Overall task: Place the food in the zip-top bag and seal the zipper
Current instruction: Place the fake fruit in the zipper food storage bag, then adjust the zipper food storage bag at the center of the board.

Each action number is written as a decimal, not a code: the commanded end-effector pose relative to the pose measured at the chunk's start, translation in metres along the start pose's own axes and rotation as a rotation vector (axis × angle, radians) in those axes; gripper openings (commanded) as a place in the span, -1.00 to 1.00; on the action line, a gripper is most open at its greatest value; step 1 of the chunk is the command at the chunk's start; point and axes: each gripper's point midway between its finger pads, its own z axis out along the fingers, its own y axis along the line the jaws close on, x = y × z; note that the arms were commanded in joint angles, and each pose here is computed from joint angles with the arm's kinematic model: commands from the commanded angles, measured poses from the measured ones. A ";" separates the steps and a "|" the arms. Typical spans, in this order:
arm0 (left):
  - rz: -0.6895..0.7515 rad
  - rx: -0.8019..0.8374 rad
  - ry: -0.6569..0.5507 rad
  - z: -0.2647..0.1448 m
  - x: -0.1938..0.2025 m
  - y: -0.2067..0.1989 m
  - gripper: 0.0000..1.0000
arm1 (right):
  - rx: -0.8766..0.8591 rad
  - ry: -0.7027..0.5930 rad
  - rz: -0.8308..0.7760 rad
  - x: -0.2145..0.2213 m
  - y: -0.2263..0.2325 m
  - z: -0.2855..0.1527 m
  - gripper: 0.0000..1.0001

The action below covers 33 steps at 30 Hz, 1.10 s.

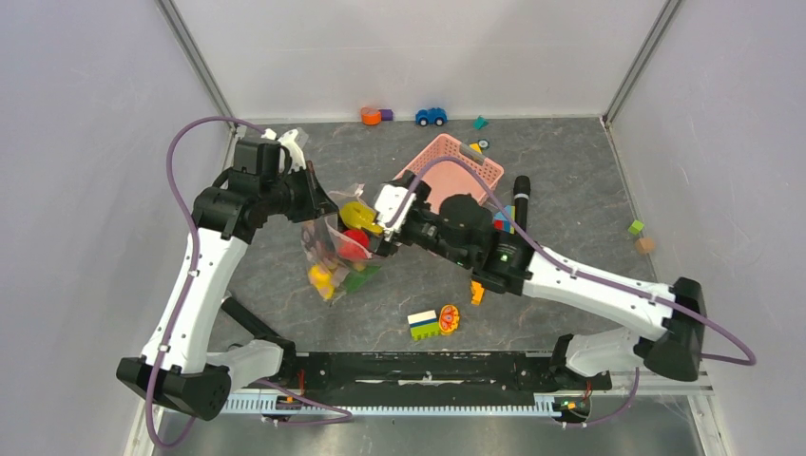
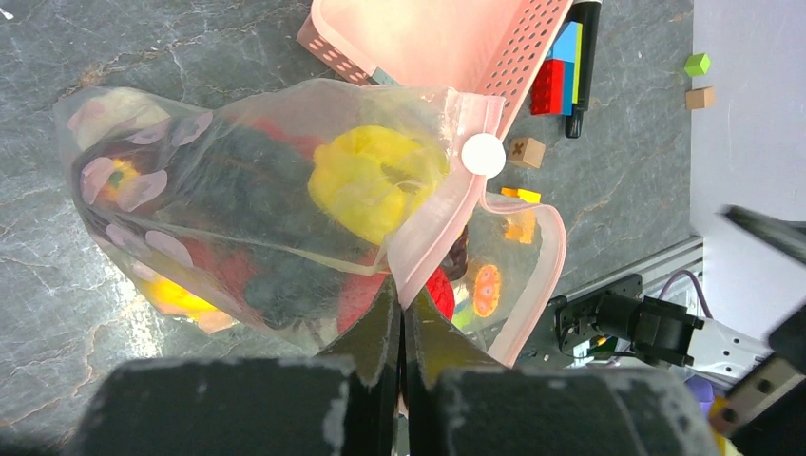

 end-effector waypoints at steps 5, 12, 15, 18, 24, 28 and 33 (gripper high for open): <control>0.039 0.041 -0.072 -0.010 -0.007 -0.006 -0.95 | 0.205 -0.015 0.261 0.021 -0.023 -0.050 0.96; 0.031 0.098 -0.056 -0.015 -0.003 -0.017 -0.94 | 0.279 -0.090 0.539 0.059 -0.009 -0.077 0.96; 0.021 0.100 -0.046 -0.014 0.003 -0.015 -0.93 | 0.262 -0.104 0.589 0.070 0.002 -0.077 0.96; 0.017 0.119 -0.045 -0.013 0.010 -0.016 -0.91 | 0.293 -0.078 0.608 0.080 0.001 -0.075 0.96; -0.026 0.184 -0.055 -0.007 0.020 -0.021 -0.90 | 0.320 -0.099 0.680 0.084 0.001 -0.076 0.94; -0.055 0.242 -0.074 -0.001 0.020 -0.028 -0.90 | 0.237 -0.074 0.702 0.084 0.018 -0.065 0.90; -0.074 0.269 -0.092 0.003 0.017 -0.034 -0.91 | 0.088 0.006 0.689 0.089 0.049 -0.045 0.87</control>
